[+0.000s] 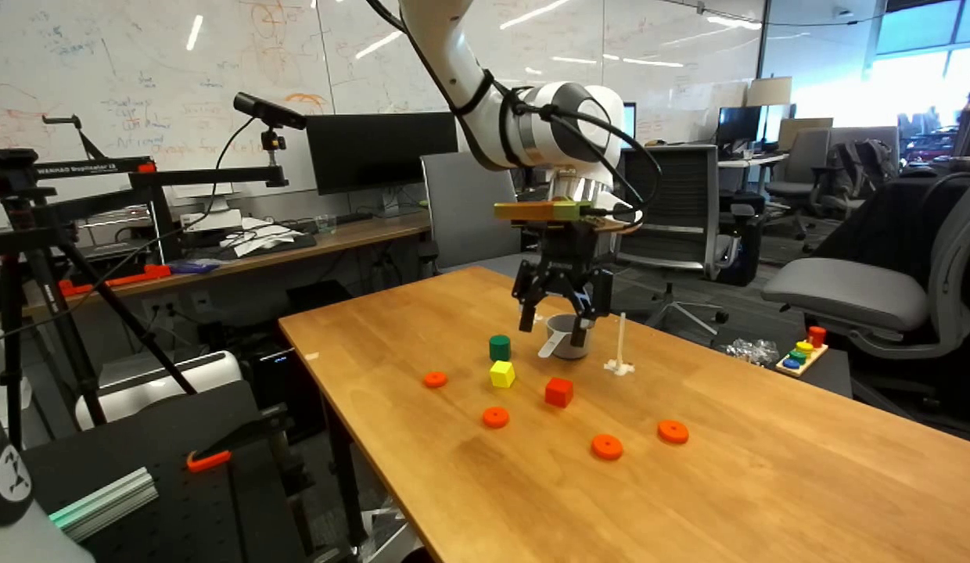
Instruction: Put the blocks in the cup
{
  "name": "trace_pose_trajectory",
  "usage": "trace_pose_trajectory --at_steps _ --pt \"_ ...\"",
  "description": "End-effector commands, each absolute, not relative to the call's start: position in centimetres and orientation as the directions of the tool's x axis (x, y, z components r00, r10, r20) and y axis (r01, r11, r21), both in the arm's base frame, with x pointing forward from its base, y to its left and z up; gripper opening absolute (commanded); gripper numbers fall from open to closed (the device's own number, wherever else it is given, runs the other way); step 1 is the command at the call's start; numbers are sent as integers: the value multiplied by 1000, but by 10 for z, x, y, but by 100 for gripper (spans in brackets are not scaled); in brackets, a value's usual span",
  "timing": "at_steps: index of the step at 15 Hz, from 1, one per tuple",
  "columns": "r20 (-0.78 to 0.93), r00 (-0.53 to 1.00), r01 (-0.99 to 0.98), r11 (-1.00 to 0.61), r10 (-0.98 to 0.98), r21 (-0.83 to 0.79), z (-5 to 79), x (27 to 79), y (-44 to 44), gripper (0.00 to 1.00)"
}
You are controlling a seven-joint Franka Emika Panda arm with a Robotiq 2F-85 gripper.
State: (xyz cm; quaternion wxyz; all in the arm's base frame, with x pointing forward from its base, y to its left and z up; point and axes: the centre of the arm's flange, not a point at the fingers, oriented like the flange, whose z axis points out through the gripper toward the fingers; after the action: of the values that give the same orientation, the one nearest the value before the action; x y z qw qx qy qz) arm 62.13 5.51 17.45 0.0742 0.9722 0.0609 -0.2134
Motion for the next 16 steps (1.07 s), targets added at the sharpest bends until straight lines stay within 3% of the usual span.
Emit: trace_pose_trajectory --at_steps 1,16 --pt "-442 895 140 -981 67 135 152 640 54 100" --pt "-501 861 197 -967 90 164 87 669 70 100"
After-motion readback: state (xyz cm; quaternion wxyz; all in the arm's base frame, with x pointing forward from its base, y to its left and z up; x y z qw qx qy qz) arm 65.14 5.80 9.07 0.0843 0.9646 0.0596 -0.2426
